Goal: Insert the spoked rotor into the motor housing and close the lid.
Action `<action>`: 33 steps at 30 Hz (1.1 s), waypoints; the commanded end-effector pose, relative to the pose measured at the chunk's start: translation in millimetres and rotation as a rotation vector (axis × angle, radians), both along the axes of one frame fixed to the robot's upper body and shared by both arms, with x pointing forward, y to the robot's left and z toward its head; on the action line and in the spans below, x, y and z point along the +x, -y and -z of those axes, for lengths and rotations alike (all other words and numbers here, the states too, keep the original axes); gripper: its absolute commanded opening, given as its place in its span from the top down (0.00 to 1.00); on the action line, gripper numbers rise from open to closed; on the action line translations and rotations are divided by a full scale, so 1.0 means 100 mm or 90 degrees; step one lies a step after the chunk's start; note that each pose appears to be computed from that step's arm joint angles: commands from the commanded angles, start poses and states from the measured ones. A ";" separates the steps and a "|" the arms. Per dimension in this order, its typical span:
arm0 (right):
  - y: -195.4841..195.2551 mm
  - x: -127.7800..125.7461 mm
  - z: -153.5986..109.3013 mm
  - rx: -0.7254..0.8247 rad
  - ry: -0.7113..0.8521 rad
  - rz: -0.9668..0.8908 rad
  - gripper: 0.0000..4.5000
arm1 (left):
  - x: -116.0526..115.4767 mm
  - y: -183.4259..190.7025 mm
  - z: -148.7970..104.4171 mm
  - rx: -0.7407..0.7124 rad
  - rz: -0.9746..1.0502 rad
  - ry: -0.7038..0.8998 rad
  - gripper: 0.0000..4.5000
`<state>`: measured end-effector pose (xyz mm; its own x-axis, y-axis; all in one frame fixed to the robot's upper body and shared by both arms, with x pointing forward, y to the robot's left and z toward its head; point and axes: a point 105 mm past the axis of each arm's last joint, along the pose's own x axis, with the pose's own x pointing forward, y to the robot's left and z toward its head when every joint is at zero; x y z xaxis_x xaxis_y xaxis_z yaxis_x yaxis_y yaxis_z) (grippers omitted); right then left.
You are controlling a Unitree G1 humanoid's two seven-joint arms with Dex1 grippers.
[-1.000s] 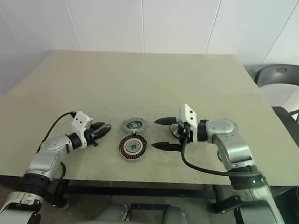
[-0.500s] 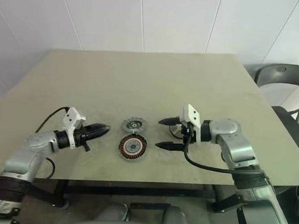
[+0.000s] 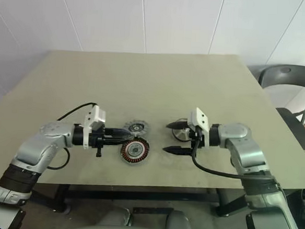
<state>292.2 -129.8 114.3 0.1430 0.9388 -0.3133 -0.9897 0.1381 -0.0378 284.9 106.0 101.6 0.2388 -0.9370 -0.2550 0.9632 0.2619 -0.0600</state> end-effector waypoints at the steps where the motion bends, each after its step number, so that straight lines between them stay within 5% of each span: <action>1: 0.02 0.00 -0.15 0.009 0.033 -0.001 0.00 | 0.01 0.09 -0.02 0.004 0.033 0.018 0.83; 33: -0.06 0.02 -0.18 0.012 0.038 -0.007 0.00 | 0.07 0.09 0.23 0.089 0.065 0.032 0.83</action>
<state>292.6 -128.4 115.5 0.1505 0.9374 -0.3141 -0.9884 0.1484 -0.0308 287.5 98.3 68.8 0.1570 -0.9102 -0.3832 0.9832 0.1806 -0.0260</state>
